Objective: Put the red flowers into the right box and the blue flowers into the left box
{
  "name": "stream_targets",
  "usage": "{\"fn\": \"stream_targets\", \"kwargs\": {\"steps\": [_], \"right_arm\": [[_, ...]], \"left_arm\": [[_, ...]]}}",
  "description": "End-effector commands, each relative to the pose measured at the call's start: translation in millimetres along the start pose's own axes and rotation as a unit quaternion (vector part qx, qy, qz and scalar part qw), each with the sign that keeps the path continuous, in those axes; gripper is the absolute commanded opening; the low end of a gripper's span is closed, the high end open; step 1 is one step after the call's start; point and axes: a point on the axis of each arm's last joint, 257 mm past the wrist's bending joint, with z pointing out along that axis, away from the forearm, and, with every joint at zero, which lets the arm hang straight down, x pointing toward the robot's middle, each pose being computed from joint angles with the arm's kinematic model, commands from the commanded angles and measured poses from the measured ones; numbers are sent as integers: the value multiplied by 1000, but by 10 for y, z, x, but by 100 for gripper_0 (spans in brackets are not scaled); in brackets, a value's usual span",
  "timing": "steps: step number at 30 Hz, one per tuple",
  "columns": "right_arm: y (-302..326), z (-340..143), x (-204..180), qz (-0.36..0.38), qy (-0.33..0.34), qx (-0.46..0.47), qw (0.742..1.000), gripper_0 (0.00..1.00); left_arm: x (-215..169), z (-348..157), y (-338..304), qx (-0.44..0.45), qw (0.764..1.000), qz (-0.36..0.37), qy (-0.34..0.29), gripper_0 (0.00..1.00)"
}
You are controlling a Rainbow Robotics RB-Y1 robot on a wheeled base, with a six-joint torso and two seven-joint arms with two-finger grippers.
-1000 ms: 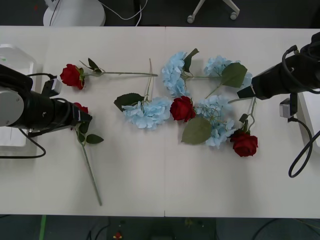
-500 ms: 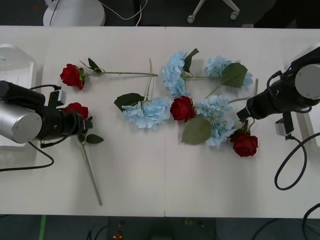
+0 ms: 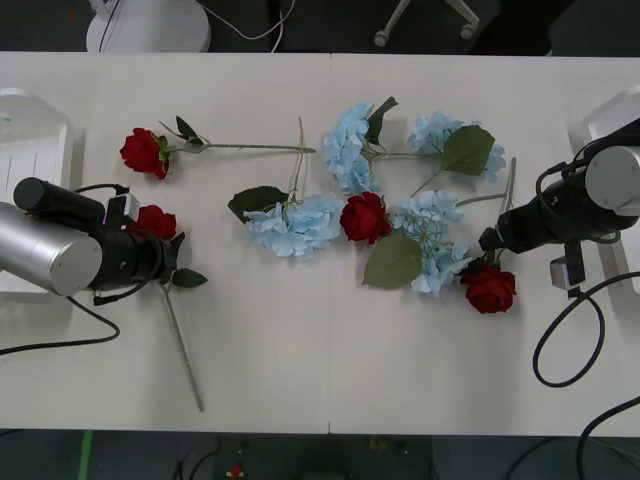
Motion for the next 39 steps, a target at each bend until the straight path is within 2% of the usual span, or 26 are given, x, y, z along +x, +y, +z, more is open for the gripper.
{"fn": "stream_targets", "kwargs": {"steps": [1, 12, 17, 18, 20, 21, 22, 23, 24, 28, 35, 39], "right_arm": [[-63, 75, 53, -11, 12, 1, 1000, 100], [-78, 261, 48, -14, 14, -17, 1000, 100], [-115, 282, 45, -15, 14, -14, 1000, 100], [-118, 296, 41, -15, 13, -14, 1000, 96], [-112, 319, 23, -14, 12, -14, 1000, 74], [-113, 327, 22, -16, 13, -14, 1000, 58], [-112, 333, 20, -15, 13, -13, 1000, 34], [-122, 333, 23, -16, 13, -13, 1000, 19], [-112, 333, 20, -16, 13, -13, 1000, 13], [-116, 353, 3, -16, 11, -12, 1000, 0], [-143, 323, -9, -24, 5, -2, 1000, 0], [-149, 244, -16, -26, 2, 14, 1000, 0]], "left_arm": [[75, 103, -76, 4, 1000, 21, 2, 0], [29, 69, -225, 22, 1000, 19, -2, 0], [-316, -319, -666, 100, 995, 0, -27, 0], [-418, -450, -766, 123, 992, 3, -34, 0], [-530, -629, -955, 160, 986, 12, -45, 0], [-579, -731, -1089, 185, 981, 13, -50, 0], [-664, -889, -1299, 231, 971, 6, -61, 0], [-711, -985, -1427, 259, 963, 0, -69, 0], [-770, -1078, -1544, 285, 955, -4, -79, 0], [-1028, -1416, -1936, 367, 921, -6, -134, 0], [-1247, -1871, -2650, 446, 873, 49, -191, 0], [-1236, -1994, -2947, 464, 856, 89, -211, 0]]}}
